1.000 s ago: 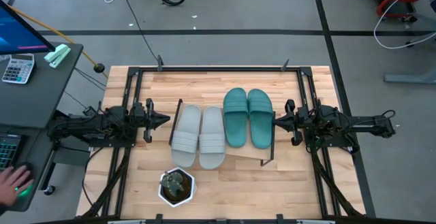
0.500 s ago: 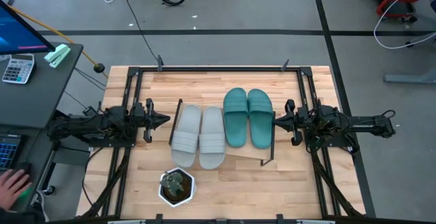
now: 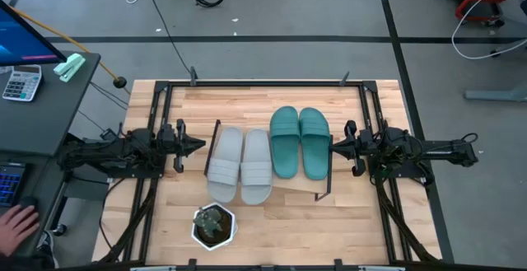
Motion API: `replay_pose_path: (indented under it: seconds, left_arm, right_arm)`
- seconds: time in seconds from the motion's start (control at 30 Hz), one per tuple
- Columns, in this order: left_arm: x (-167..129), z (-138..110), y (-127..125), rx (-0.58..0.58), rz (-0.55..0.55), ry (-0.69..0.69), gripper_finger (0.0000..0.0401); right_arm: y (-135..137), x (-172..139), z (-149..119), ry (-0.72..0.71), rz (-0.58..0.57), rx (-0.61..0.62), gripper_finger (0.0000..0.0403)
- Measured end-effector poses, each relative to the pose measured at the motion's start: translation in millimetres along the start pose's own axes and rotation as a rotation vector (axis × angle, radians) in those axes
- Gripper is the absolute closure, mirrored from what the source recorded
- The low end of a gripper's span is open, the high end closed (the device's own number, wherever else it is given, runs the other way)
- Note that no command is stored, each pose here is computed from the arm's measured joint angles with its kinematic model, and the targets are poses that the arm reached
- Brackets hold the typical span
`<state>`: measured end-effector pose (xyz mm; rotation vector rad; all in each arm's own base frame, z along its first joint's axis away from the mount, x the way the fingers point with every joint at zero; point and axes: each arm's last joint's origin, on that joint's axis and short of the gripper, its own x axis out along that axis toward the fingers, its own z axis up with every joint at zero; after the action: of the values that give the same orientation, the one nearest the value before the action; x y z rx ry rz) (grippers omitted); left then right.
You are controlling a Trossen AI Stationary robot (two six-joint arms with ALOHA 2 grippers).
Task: Pick and place slides into the shelf
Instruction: Return to Home Position
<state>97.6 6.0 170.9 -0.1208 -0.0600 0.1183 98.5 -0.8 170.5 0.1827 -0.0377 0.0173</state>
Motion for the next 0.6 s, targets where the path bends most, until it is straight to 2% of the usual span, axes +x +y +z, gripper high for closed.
replay_pose_path:
  seconds: [0.43, 0.6]
  left_arm:
    - [0.0, -0.1, 0.0, 0.0, 0.0, 0.0, 0.0365]
    - [0.0, 0.0, 0.0, 0.0, 0.0, 0.0, 0.0372]
  right_arm:
    - [0.0, 0.0, 0.0, 0.0, 0.0, 0.0, 0.0385]
    - [0.0, 0.0, 0.0, 0.0, 0.0, 0.0, 0.0385]
